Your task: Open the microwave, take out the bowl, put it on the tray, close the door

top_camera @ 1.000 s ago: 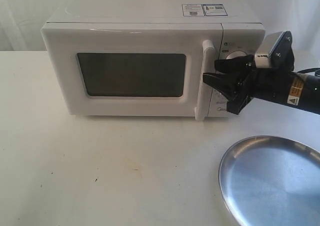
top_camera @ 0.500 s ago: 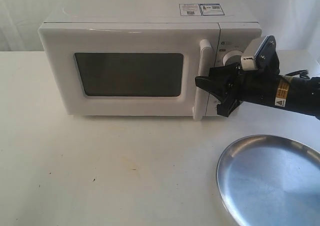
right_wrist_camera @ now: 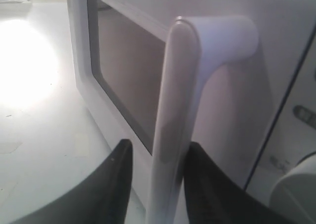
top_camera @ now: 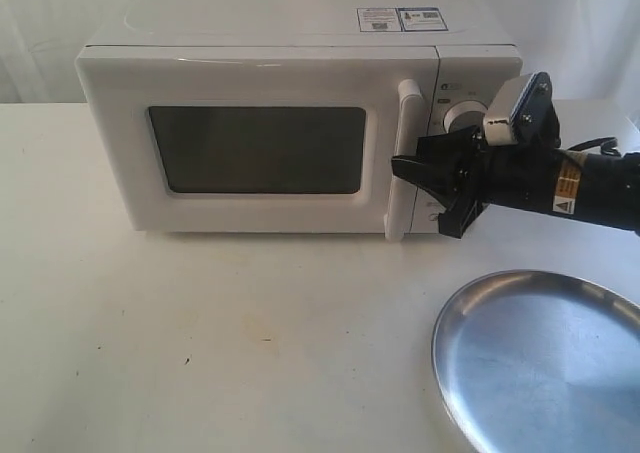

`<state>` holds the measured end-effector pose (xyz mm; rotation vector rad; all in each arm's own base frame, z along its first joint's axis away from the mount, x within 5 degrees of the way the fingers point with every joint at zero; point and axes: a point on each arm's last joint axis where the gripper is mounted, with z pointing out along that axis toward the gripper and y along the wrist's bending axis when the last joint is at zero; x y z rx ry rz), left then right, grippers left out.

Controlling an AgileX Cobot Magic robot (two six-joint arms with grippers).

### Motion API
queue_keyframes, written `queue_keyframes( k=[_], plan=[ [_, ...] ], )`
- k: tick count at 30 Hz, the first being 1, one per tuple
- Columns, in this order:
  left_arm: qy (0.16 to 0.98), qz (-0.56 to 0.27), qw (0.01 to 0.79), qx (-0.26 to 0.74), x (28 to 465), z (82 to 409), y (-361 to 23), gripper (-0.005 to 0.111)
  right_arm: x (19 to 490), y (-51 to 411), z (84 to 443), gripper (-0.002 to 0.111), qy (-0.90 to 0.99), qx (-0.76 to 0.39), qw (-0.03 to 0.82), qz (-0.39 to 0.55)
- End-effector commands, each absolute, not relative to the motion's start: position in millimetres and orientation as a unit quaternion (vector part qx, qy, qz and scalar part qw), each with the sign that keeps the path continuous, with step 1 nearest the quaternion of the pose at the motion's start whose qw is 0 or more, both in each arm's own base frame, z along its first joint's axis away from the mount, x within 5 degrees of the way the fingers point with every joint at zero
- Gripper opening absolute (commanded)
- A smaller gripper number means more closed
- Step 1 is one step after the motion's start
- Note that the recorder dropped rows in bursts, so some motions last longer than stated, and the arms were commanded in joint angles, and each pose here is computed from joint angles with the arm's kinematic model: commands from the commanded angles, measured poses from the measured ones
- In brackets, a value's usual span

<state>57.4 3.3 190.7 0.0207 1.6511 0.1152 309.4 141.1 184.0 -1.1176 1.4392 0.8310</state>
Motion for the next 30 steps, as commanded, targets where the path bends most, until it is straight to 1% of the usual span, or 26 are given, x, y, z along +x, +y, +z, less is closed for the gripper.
queue_keyframes(
  k=[1,7,14,20,30],
  plan=[
    [0.734,0.050,0.677,0.010,57.2,191.5,3.2,0.000,290.0,151.7,188.9,0.000,0.517,-0.575,0.508,0.379],
    [0.734,0.050,0.677,0.010,57.2,191.5,3.2,0.000,283.3,151.0,201.0,0.000,0.505,-0.589,0.508,0.374],
    [0.734,0.050,0.677,0.010,57.2,191.5,3.2,0.000,253.4,161.4,227.8,0.000,0.462,-0.628,0.504,0.372],
    [0.734,0.050,0.677,0.010,57.2,191.5,3.2,0.000,230.9,169.0,233.5,0.000,0.440,-0.643,0.499,0.380],
    [0.734,0.050,0.677,0.010,57.2,191.5,3.2,0.000,237.1,162.0,236.1,0.000,0.481,-0.601,0.500,0.396]
  ],
)
